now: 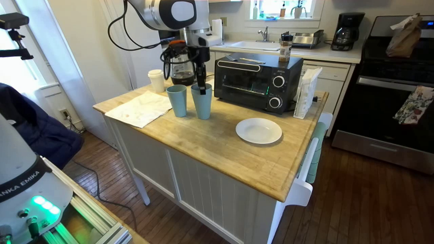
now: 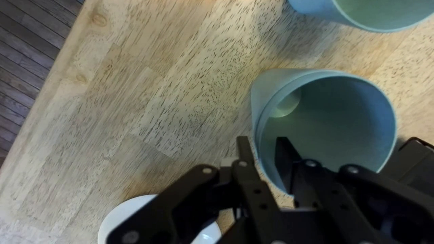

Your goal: Pick up all the individual stacked blue cups from the stack of cups and put them on the kitchen counter one by one

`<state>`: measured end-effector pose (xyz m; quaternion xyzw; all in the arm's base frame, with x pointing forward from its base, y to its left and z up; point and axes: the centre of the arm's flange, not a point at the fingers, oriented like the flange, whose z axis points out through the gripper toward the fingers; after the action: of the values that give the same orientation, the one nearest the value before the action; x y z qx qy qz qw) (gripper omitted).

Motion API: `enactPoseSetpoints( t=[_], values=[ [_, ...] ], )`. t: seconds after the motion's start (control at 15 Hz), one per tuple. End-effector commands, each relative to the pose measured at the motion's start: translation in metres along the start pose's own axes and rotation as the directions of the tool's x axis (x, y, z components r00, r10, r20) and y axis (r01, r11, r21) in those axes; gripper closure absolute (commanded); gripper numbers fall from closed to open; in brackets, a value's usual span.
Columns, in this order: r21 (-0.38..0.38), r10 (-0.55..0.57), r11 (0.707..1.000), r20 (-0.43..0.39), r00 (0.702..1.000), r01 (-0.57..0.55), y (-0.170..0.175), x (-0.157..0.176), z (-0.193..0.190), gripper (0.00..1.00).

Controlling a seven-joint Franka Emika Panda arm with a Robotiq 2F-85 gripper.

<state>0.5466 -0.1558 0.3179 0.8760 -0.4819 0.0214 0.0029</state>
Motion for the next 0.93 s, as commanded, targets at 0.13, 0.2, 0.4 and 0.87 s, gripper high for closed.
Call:
enactPoseSetpoints(
  t=[0.13,0.2,0.4,0.87],
  values=[
    [0.012,0.007,1.0,0.014,1.0,-0.007,-0.002,0.007,-0.002,1.0],
    [0.016,0.008,1.0,0.013,1.0,-0.008,-0.002,0.008,-0.004,1.0],
    [0.026,0.012,1.0,0.01,1.0,-0.012,-0.001,0.008,-0.007,0.99],
    [0.097,0.036,0.995,-0.009,0.999,-0.035,0.002,0.0,-0.023,0.99]
  ],
)
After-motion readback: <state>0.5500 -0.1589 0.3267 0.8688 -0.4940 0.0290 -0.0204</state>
